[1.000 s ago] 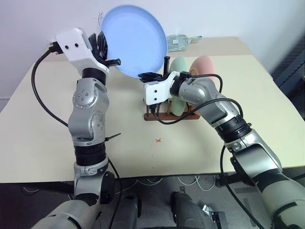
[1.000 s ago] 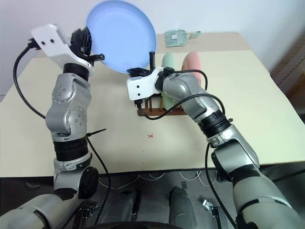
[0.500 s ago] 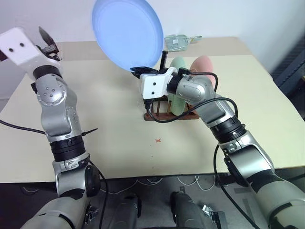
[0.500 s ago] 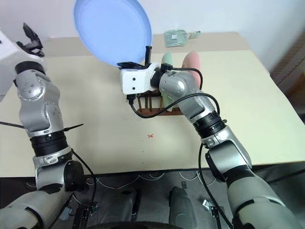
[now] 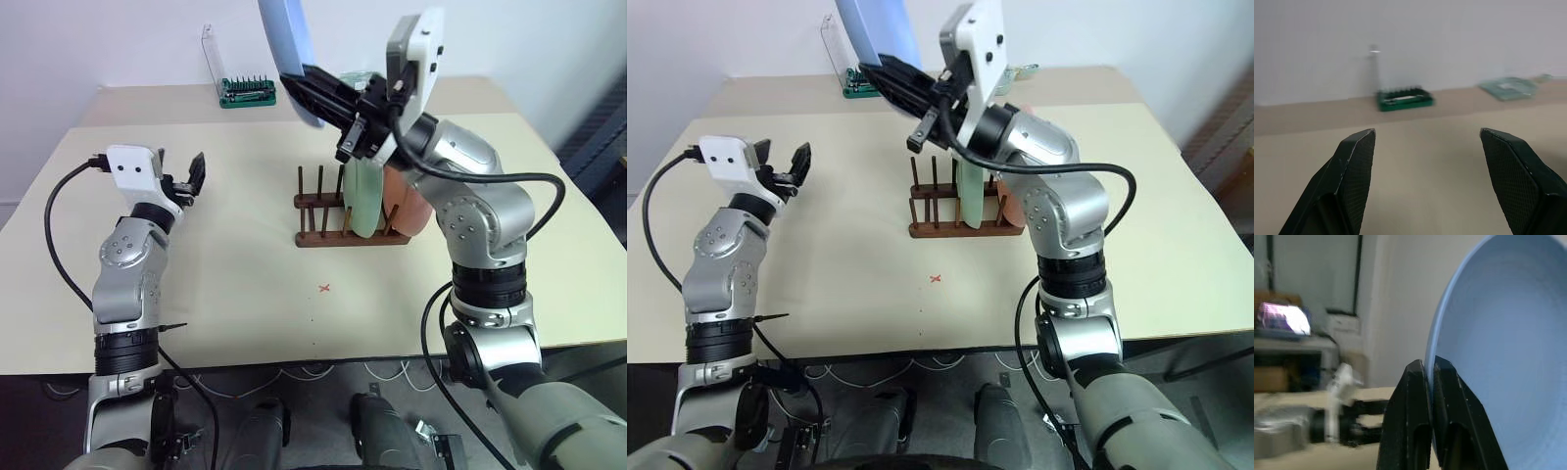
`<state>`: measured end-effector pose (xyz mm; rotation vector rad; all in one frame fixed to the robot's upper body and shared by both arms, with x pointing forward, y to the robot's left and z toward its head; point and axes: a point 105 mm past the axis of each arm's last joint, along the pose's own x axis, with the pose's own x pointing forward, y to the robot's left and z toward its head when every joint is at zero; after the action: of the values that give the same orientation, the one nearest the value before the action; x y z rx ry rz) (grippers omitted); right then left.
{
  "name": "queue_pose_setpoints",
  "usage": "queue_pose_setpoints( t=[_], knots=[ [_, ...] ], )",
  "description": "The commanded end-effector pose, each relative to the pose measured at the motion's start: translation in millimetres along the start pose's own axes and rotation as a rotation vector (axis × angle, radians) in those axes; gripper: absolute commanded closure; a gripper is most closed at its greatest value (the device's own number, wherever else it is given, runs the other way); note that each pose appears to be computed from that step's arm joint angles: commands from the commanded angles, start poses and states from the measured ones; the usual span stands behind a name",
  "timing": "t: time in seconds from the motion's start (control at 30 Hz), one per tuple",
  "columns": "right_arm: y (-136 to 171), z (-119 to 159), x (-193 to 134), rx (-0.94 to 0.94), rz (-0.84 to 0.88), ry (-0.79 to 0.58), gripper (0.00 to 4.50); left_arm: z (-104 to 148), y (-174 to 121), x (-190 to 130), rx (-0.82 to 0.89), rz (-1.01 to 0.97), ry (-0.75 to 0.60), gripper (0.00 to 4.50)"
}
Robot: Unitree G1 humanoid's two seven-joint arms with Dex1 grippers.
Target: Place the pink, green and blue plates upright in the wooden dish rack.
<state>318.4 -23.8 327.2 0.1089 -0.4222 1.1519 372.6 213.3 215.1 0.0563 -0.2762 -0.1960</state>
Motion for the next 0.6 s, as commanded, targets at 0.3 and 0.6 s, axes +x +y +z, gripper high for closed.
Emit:
queue_pose_setpoints(
  t=[0.3, 0.6],
  knots=[
    [5, -3, -8, 0.347, -0.103, -0.015, 4.50, -3, -50, -17, 0.017, -0.366, 0.055, 1.01],
    [-7, -17, -16, 0.405, -0.219, 0.045, 4.50, -13, -72, -31, 0.022, -0.531, 0.116, 1.01]
  ],
)
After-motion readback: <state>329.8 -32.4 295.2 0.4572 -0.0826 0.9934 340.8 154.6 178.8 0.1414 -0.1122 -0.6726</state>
